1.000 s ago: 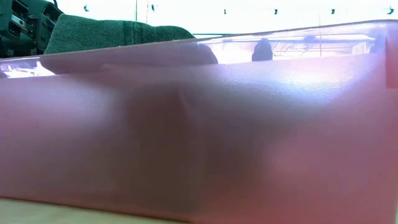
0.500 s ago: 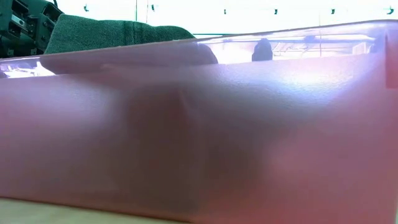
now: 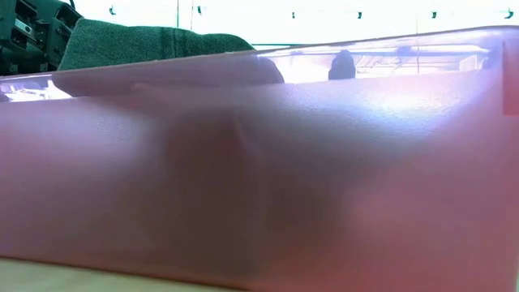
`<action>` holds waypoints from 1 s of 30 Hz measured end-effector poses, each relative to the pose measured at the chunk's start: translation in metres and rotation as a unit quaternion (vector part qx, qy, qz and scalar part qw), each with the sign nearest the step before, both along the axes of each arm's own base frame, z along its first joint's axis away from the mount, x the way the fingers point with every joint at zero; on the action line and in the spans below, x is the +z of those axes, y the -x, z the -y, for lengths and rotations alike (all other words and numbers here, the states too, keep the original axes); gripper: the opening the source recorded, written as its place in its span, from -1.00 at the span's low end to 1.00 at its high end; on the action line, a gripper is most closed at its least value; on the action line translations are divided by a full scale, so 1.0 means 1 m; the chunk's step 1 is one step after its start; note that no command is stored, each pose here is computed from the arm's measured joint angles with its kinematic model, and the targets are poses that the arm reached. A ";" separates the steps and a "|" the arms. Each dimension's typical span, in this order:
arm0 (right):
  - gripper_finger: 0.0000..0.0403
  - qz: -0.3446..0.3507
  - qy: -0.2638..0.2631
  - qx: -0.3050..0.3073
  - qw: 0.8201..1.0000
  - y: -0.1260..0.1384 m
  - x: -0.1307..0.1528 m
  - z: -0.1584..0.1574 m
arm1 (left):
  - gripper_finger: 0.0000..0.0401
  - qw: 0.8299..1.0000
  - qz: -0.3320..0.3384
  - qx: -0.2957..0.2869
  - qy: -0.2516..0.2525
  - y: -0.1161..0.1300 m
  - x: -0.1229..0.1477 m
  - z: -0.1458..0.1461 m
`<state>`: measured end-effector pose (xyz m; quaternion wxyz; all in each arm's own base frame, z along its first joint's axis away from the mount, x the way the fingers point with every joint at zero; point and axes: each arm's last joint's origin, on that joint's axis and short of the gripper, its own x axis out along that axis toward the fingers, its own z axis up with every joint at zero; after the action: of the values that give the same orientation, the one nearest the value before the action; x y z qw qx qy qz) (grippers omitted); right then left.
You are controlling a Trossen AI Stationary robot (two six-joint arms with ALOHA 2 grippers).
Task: Pick & Place hat
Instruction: Put the black cap into the pink bin
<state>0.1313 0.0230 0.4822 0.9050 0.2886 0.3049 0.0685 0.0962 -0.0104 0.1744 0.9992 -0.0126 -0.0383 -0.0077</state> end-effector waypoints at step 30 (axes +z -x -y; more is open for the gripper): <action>-0.02 -0.209 0.097 0.015 0.973 -0.033 -0.049 -0.081 | -0.04 1.000 0.000 0.000 0.000 0.000 0.000 0.000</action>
<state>0.1644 0.1043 0.4335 0.8437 0.2032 0.4968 -0.0097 0.0962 -0.0104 0.1744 0.9992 -0.0128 -0.0382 -0.0075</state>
